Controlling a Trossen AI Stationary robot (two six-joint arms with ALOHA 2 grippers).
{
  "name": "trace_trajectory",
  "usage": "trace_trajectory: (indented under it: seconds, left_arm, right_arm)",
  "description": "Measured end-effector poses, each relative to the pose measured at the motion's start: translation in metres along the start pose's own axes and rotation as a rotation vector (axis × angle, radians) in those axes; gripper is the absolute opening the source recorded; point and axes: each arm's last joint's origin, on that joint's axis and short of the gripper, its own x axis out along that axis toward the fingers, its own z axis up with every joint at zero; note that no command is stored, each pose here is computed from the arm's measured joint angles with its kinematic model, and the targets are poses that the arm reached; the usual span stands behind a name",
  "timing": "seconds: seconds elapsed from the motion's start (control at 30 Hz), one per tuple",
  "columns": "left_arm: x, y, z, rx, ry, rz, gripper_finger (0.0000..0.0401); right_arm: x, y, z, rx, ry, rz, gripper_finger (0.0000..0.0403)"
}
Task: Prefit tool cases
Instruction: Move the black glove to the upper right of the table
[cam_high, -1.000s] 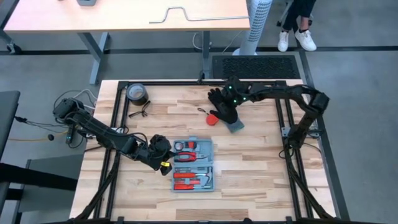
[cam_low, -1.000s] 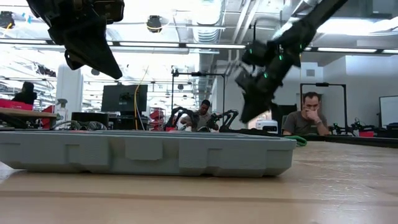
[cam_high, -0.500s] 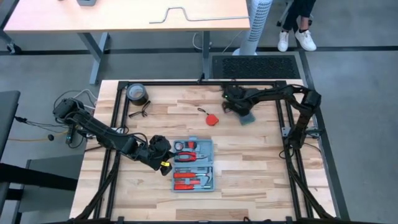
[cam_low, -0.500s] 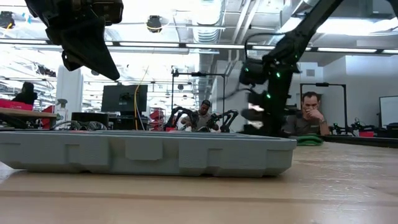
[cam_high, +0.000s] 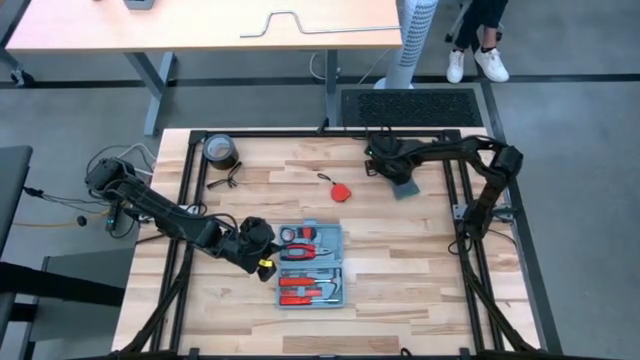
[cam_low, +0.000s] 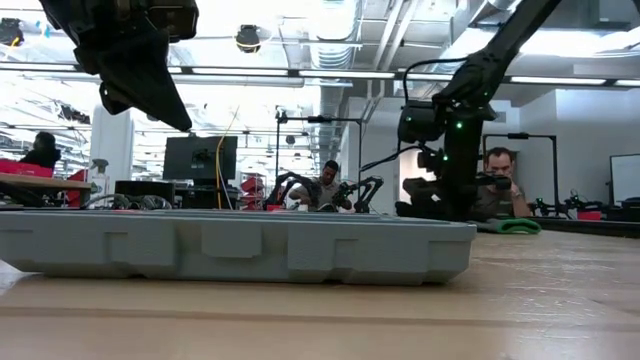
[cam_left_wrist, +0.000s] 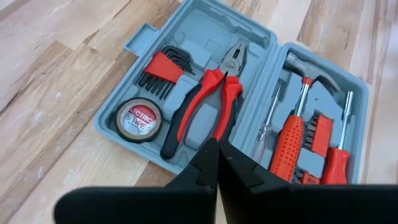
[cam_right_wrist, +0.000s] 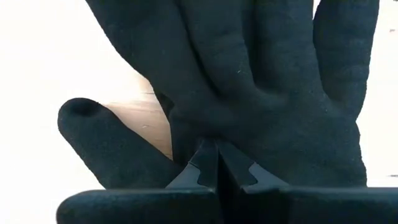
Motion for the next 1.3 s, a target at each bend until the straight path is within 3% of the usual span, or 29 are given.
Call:
trace_trajectory:
  seconds: [0.13, 0.43, 0.57, 0.7, 1.0, 1.3]
  left_arm:
    - [0.000, 0.000, 0.000, 0.001, -0.003, 0.001, 0.0000]
    - [0.000, 0.001, 0.002, 0.033, -0.034, 0.023, 0.0000]
    - [0.003, 0.001, 0.005, 0.072, -0.029, 0.007, 0.0000]
    - [0.009, 0.007, 0.009, 0.155, 0.060, -0.050, 0.0000]
    - [0.020, 0.030, 0.022, 0.394, 0.169, -0.101, 0.0000]
    - [0.028, 0.046, 0.030, 0.545, 0.188, -0.079, 0.0000]
  right_arm:
    - [-0.025, 0.002, 0.001, -0.087, -0.052, 0.078, 0.0019]
    - [-0.121, 0.002, -0.002, -0.132, -0.304, 0.369, 0.0075]
    - [-0.160, 0.012, -0.027, -0.233, -0.355, 0.557, 0.0091]
    - [-0.191, 0.034, -0.071, -0.408, -0.349, 0.761, 0.0096]
    - [-0.190, 0.076, -0.165, -0.486, -0.281, 0.773, 0.0097]
    - [-0.182, 0.104, -0.200, -0.409, -0.270, 0.891, 0.0098]
